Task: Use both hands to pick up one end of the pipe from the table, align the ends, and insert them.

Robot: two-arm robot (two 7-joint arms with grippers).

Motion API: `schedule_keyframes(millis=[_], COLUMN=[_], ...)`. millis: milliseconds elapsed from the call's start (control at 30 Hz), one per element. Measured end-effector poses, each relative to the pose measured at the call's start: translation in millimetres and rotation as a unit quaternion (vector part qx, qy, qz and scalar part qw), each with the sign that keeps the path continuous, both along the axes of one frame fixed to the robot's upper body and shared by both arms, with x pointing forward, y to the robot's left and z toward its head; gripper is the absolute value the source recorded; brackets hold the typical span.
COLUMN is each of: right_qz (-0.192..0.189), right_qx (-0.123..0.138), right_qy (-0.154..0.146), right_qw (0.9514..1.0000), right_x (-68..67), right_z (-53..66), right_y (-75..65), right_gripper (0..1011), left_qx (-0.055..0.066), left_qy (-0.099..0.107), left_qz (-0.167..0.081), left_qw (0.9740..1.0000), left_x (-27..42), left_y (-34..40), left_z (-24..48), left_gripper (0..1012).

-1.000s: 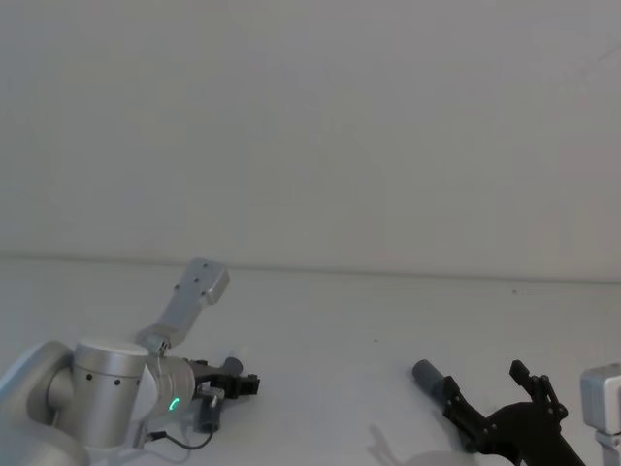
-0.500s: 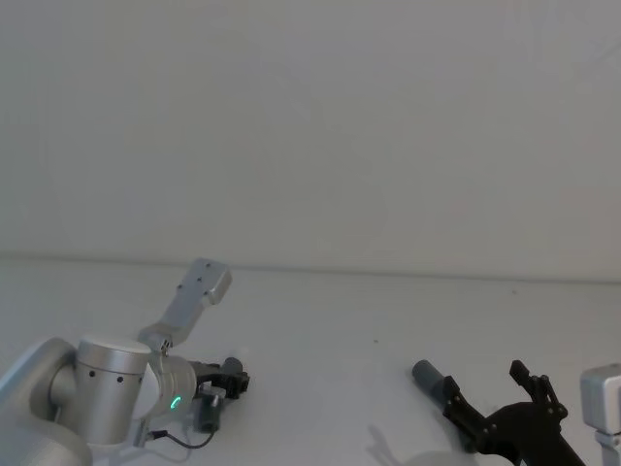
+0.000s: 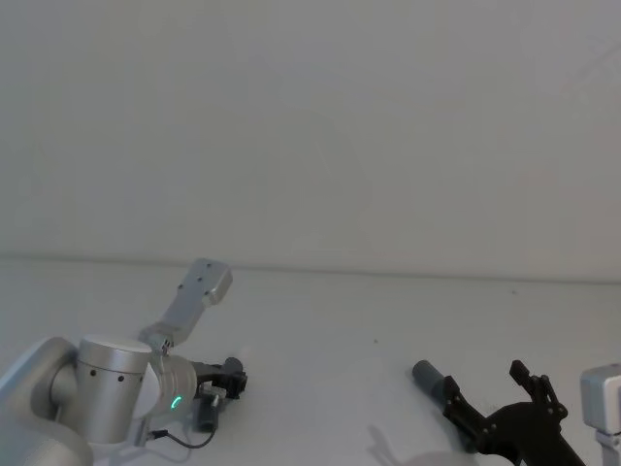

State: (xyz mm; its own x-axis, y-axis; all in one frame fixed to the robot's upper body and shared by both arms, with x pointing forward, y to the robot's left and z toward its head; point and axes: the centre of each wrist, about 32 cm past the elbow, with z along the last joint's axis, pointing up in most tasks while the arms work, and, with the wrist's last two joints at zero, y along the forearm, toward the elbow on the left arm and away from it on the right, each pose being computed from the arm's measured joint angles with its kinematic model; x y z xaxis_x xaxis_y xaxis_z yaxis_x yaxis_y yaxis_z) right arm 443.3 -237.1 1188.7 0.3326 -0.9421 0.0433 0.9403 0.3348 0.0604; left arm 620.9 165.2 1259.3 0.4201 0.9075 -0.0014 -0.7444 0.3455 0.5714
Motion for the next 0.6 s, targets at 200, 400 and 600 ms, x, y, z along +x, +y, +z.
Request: schedule_keyframes(millis=[200,400,600], right_qz=[0.0,0.006,0.018], right_qx=[-0.001,-0.013,-0.041], right_qy=[-0.001,-0.002,0.003], right_qw=[1.0,0.9999,0.999], right_x=[0.3,2.2,6.7], right_z=[0.3,3.9,10.9], right_y=[0.2,1.8,3.0], right_gripper=[1000,1000,1000], left_qx=[0.0,0.0,0.0], left_qy=[0.0,0.001,0.001], left_qz=[0.0,0.0,0.0], left_qw=[1.0,1.0,1.0], left_x=[0.1,0.2,0.3], left_y=[-0.1,-0.1,0.0], left_z=[-0.1,0.0,0.1], left_gripper=[327,327,327])
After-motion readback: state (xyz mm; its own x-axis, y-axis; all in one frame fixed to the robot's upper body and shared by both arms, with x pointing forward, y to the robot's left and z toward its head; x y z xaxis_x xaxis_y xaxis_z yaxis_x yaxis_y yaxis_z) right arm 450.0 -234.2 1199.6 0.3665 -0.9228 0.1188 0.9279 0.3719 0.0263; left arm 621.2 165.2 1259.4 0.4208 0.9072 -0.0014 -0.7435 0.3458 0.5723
